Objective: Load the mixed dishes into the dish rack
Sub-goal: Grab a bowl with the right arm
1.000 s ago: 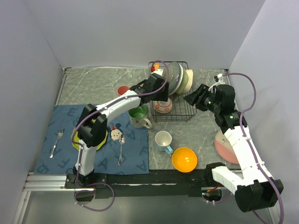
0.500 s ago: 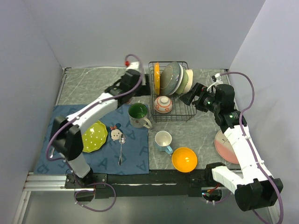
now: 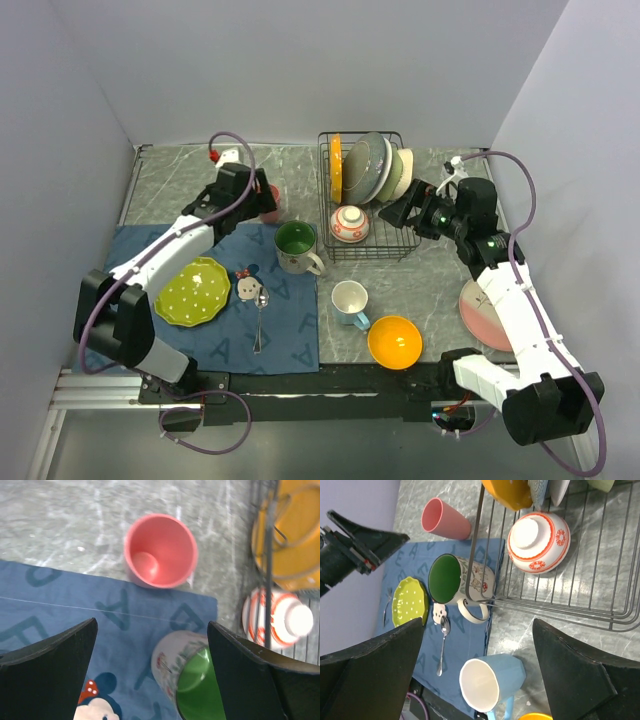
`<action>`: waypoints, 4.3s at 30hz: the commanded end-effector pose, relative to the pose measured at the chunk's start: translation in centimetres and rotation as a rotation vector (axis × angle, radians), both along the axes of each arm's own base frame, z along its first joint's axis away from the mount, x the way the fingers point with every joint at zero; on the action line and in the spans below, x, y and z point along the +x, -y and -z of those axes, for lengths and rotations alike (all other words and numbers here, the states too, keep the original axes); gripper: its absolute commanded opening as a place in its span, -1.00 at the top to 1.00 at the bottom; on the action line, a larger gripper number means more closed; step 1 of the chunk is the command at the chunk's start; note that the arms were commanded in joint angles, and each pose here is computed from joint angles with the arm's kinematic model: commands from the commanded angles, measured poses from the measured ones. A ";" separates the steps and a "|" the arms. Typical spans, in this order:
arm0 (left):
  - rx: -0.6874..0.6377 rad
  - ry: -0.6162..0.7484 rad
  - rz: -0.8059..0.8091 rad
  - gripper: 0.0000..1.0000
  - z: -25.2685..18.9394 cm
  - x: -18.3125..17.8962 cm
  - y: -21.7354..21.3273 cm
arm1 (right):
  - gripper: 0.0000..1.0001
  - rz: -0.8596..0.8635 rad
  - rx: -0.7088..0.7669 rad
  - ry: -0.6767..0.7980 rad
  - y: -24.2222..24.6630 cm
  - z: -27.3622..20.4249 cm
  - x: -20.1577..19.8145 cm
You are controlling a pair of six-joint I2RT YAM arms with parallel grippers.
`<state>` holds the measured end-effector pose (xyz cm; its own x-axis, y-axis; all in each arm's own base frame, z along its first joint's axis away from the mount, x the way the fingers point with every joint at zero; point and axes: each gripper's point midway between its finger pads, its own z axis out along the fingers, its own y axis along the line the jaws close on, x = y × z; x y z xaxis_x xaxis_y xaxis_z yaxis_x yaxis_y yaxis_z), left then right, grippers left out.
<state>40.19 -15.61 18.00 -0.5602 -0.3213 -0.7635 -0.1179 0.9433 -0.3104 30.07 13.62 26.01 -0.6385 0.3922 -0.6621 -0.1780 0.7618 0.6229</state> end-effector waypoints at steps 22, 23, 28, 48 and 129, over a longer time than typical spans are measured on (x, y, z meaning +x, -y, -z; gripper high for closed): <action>-0.140 0.021 -0.103 -0.83 0.9 5.3 -0.9 | -0.89 -0.023 -0.033 0.019 -0.3 -0.3 -0.4; -0.138 0.020 -0.102 -0.86 0.7 5.0 -0.9 | -0.89 -0.028 -0.037 0.010 -0.3 0.0 -0.5; -0.147 0.077 -0.093 -0.99 -2.6 3.8 -1.5 | -0.89 0.014 -0.119 -0.068 0.7 2.8 -1.7; -0.218 0.225 -0.004 -0.94 -10.0 -0.3 -1.6 | -0.24 0.149 -0.224 -0.560 4.4 17.5 -13.6; -0.220 0.229 0.019 -0.94 -9.1 -0.7 -1.4 | 0.06 -0.035 -0.317 -0.752 1.9 22.0 -21.0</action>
<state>39.56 -14.12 25.54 -0.4248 -0.4801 -0.7675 -0.0459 0.8582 -0.5113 8.86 12.13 3.99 -0.9703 0.2112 -0.1178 0.1543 0.9156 0.3712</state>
